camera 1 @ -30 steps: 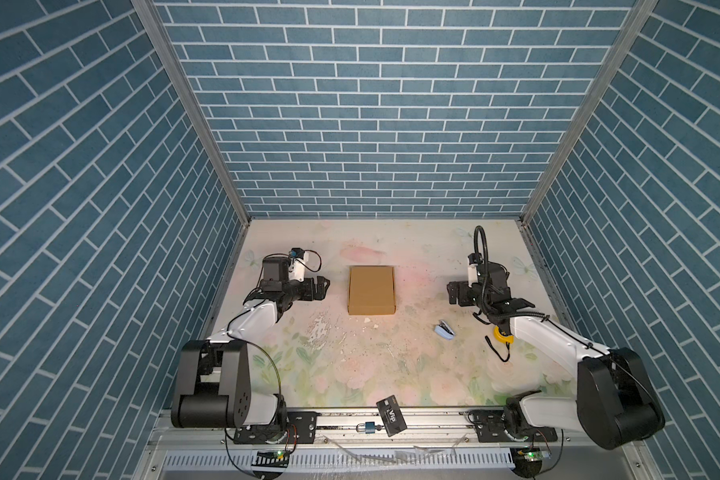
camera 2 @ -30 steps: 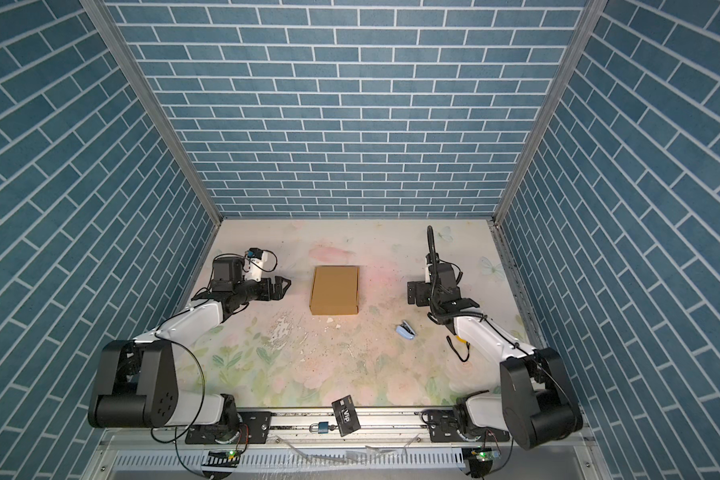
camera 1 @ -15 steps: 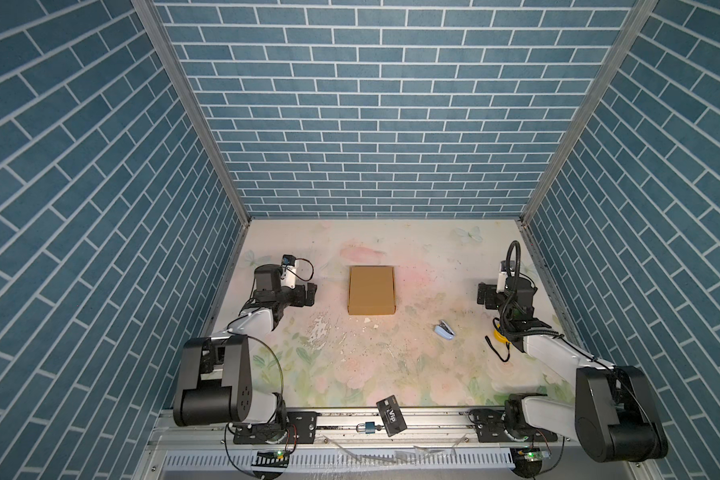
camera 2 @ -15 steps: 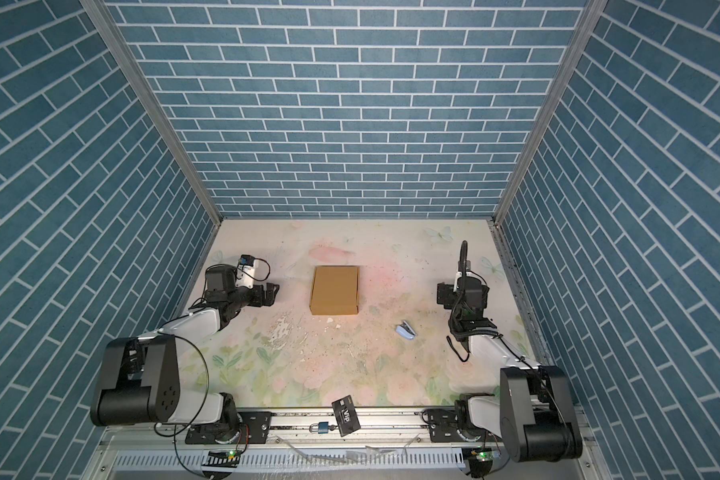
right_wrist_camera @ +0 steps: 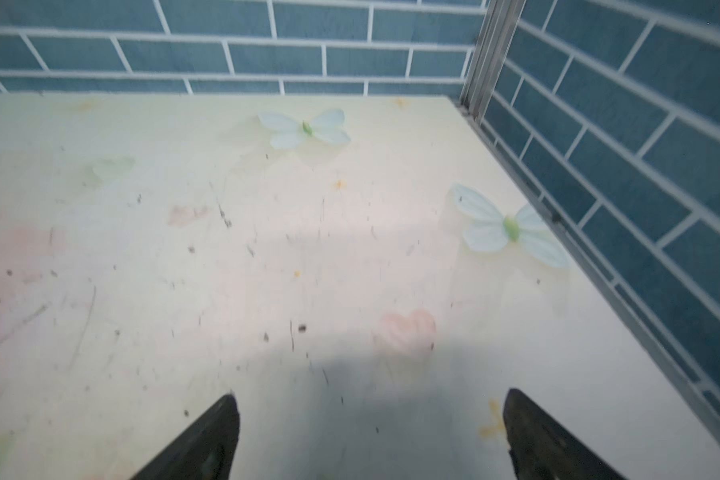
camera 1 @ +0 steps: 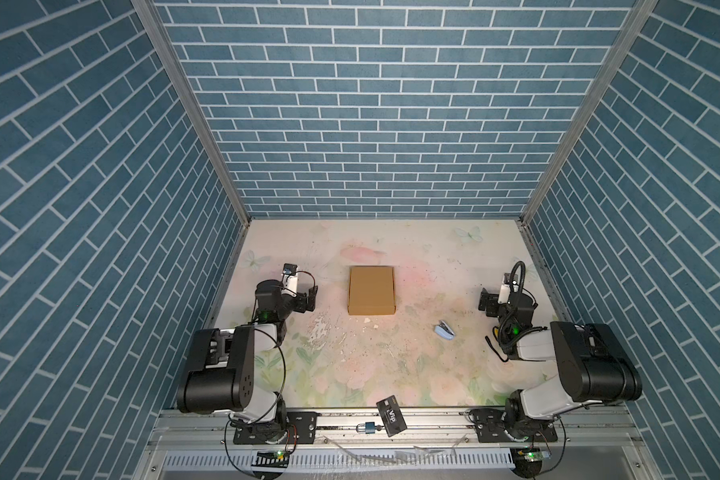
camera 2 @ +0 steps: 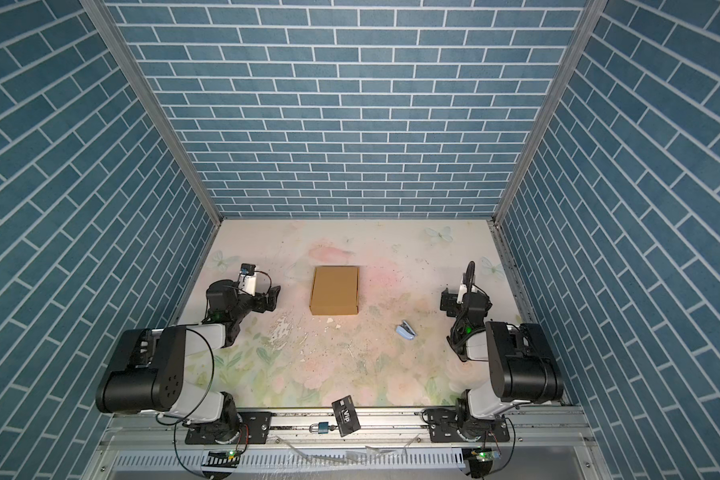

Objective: Fold the paper box

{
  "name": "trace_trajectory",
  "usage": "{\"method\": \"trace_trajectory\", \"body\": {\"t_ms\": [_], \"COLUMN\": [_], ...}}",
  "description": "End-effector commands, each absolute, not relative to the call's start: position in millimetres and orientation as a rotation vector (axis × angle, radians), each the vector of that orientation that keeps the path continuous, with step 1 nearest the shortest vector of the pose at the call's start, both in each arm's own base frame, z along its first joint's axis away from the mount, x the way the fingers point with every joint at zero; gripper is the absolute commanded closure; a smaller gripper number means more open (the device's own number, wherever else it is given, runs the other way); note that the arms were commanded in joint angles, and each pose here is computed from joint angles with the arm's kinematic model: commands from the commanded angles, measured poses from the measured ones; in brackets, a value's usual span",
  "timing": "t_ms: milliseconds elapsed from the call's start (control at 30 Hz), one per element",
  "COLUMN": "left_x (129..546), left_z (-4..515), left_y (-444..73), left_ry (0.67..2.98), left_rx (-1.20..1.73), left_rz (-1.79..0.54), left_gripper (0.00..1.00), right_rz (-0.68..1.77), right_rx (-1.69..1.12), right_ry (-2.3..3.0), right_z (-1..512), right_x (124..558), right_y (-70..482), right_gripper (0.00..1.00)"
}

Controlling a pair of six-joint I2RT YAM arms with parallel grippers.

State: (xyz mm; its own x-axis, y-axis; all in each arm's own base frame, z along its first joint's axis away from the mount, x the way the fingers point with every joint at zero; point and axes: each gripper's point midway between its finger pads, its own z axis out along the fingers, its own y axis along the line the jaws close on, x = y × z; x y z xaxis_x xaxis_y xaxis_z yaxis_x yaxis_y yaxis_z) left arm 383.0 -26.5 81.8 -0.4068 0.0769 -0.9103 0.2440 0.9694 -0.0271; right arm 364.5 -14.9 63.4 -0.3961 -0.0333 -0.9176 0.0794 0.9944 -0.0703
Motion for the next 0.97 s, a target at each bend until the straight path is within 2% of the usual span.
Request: {"method": "trace_trajectory", "body": {"t_ms": [0,133,933], "left_x": [390.7,391.9,392.3], "left_z": [98.6,97.6,95.6], "left_y": [-22.0,-20.9,-21.4], "left_ry": [1.875,1.878,1.892], "left_rx": [0.209,0.201,0.200], "left_rz": [-0.151,-0.133,-0.112], "left_gripper": [0.00,0.01,0.00], "right_rz": [-0.141,-0.219,-0.219], "right_rx": [0.079,0.210,0.202], "right_ry": [1.853,1.888,1.907], "right_z": [94.0,94.7,92.1], "right_x": [378.5,387.9,389.0], "right_y": [-23.6,-44.9,-44.2], "right_gripper": [0.03,0.01,0.01]}}
